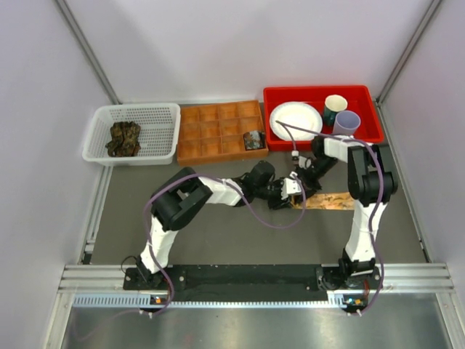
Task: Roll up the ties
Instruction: Roll the tie at the center of the board.
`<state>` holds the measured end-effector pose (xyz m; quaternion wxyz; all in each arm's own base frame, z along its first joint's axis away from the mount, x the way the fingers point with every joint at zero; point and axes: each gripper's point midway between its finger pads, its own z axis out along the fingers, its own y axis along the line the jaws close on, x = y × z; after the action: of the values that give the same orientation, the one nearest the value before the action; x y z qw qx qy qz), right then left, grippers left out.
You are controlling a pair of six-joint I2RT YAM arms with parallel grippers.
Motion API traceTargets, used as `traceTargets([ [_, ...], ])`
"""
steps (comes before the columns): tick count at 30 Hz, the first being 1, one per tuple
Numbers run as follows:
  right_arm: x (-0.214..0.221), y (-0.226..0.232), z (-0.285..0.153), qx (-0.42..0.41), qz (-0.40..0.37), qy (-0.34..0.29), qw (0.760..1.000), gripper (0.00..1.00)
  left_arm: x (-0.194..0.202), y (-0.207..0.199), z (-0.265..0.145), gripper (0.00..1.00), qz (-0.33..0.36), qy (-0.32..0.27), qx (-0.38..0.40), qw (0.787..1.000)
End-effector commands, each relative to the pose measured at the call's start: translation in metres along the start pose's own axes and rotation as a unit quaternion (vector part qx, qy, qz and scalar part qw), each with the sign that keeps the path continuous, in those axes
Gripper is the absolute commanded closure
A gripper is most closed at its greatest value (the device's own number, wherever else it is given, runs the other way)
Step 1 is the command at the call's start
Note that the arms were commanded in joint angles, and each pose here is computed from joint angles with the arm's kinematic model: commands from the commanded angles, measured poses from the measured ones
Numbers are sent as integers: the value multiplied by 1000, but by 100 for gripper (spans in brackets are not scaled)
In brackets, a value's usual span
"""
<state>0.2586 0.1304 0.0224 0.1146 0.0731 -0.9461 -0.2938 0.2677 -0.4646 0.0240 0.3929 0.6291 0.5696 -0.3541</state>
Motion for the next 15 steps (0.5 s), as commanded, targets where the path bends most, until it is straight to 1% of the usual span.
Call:
traceTargets([
  [1, -24, 32, 15, -39, -68, -17, 997, 100, 98, -45, -46, 76, -124, 181, -6, 976],
  [2, -25, 36, 17, -41, -70, -17, 997, 100, 92, -46, -50, 78, -128, 177, -9, 976],
  [4, -24, 37, 21, -36, -67, -13, 997, 100, 95, -49, -53, 79, -135, 187, -11, 973],
  [5, -25, 35, 24, -32, -67, -16, 997, 100, 100, -54, -55, 83, -135, 199, -3, 971],
  [7, -25, 26, 28, -14, -58, -11, 998, 100, 100, -53, -54, 88, -132, 214, 5, 968],
  [8, -25, 25, 27, -10, -57, -7, 998, 100, 108, -59, -57, 90, -137, 236, 15, 962],
  [9, -24, 23, 26, -6, -54, -2, 999, 97, 110, -60, -57, 95, -138, 245, 21, 959],
  [10, -24, 24, 24, -10, -56, -1, 998, 93, 104, -53, -54, 97, -135, 251, 19, 958],
  [11, -25, 27, 19, -15, -58, -4, 998, 89, 113, -57, -54, 99, -135, 268, 27, 954],
  [12, -24, 29, 10, -28, -53, -8, 998, 79, 119, -61, -59, 100, -141, 286, 34, 947],
  [14, -26, 39, -9, -54, -57, -30, 996, 70, 126, -61, -61, 100, -139, 303, 34, 942],
  [15, -23, 39, -19, -64, -47, -32, 996, 66, 130, -65, -65, 100, -145, 318, 39, 936],
])
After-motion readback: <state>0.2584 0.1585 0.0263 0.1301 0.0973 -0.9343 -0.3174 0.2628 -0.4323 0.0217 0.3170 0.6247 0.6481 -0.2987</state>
